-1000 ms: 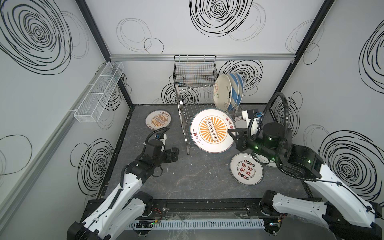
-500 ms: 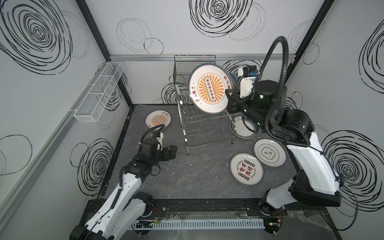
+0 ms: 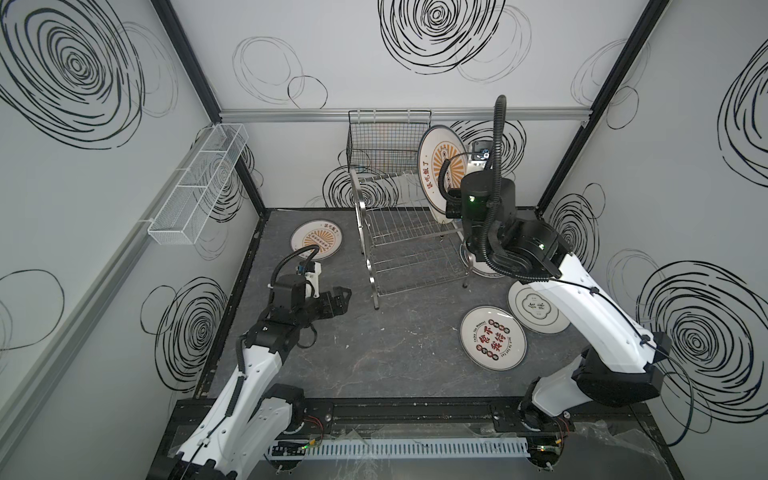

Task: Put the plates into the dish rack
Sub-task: 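Carry the sunburst plate to the rack and lower it beside the floral plate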

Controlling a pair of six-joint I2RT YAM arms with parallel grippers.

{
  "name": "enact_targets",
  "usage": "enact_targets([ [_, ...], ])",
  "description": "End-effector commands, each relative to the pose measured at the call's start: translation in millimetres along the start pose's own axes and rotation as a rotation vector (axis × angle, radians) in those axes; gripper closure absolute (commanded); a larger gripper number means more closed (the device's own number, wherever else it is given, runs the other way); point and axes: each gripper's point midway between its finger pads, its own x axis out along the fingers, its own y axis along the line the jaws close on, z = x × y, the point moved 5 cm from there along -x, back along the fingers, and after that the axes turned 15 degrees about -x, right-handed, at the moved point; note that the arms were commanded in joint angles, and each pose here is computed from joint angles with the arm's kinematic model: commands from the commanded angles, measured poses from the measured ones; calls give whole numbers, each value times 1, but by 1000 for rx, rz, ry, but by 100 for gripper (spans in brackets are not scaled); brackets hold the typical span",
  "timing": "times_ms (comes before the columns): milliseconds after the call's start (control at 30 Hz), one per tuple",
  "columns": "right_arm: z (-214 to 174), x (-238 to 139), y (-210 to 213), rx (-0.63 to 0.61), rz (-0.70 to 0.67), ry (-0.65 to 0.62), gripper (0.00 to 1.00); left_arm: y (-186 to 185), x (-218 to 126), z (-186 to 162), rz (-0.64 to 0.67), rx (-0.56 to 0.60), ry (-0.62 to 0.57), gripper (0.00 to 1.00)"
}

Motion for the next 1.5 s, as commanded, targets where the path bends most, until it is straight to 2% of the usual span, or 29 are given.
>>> enact_targets([
  [0, 15, -3, -21, 90, -136, -59, 100, -5, 0, 5, -49, 27, -19, 4],
  [600, -2, 37, 19, 48, -180, -40, 100, 2, -2, 12, -76, -10, -30, 4],
  [1000, -15, 72, 37, 28, -158, 4, 100, 4, -6, 16, -66, -14, -58, 4],
  [1467, -31, 88, 46, -1, -160, 47, 100, 4, -7, 16, -78, -16, -55, 4],
])
